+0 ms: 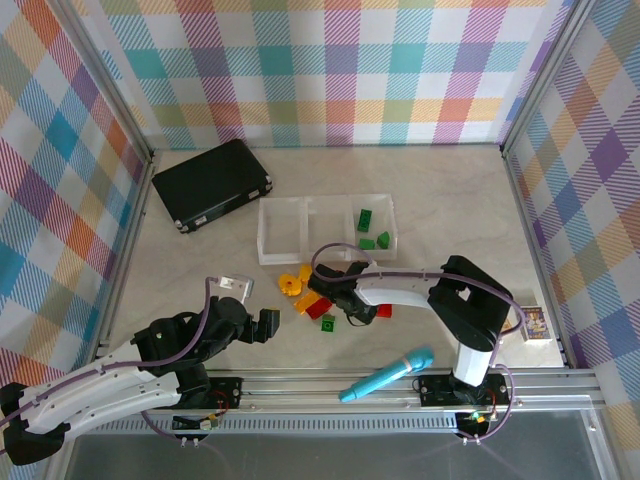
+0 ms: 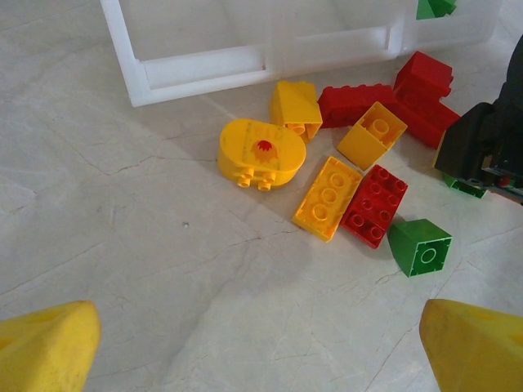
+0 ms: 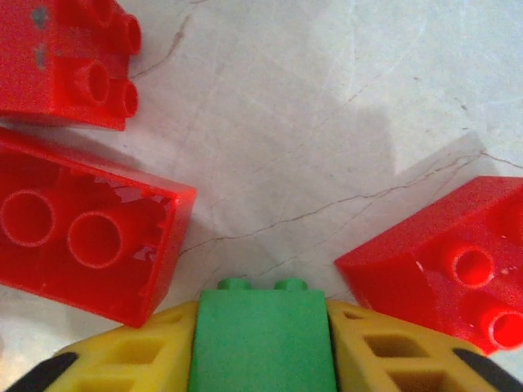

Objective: Sort the legos into containers by color
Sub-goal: Pick up the lego from the bottom-center of the table, then place the lego in the container, then pick up the lego from the middle-left of the table.

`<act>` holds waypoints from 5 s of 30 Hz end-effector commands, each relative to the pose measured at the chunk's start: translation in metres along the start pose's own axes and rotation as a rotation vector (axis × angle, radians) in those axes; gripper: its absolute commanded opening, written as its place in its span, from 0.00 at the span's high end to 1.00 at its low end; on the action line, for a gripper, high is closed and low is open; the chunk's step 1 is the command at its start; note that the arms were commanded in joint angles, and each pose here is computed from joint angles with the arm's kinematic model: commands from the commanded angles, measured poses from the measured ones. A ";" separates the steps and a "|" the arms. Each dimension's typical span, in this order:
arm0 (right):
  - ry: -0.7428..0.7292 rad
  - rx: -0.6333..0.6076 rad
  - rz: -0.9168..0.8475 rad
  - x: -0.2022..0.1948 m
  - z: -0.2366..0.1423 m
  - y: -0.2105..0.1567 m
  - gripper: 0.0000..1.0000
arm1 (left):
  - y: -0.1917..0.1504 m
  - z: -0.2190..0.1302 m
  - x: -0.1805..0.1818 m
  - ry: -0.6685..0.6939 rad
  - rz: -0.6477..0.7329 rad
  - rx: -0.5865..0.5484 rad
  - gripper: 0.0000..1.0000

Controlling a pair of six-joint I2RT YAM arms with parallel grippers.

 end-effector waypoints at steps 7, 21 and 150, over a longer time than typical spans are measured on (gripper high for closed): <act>0.061 -0.093 -0.127 0.000 -0.017 0.017 0.74 | 0.000 0.000 0.000 0.000 0.019 -0.002 0.00; 0.338 -0.404 -0.480 0.000 -0.105 0.136 0.76 | 0.003 -0.001 0.000 0.022 0.016 -0.010 0.00; 0.385 -0.395 -0.421 -0.181 -0.128 0.095 0.01 | -0.031 0.159 -0.180 0.222 -0.078 0.423 0.72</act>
Point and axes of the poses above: each hand's point on the last joint's axis, 136 mm out from that joint toward the fingers, its own z axis out along the fingers, its own x axis along the line the jaws close on, y = z × x, the point moved 6 cm from there along -z, back along the fingers, and after that the axes turned 12 degrees about -z, right-handed, at the moved point
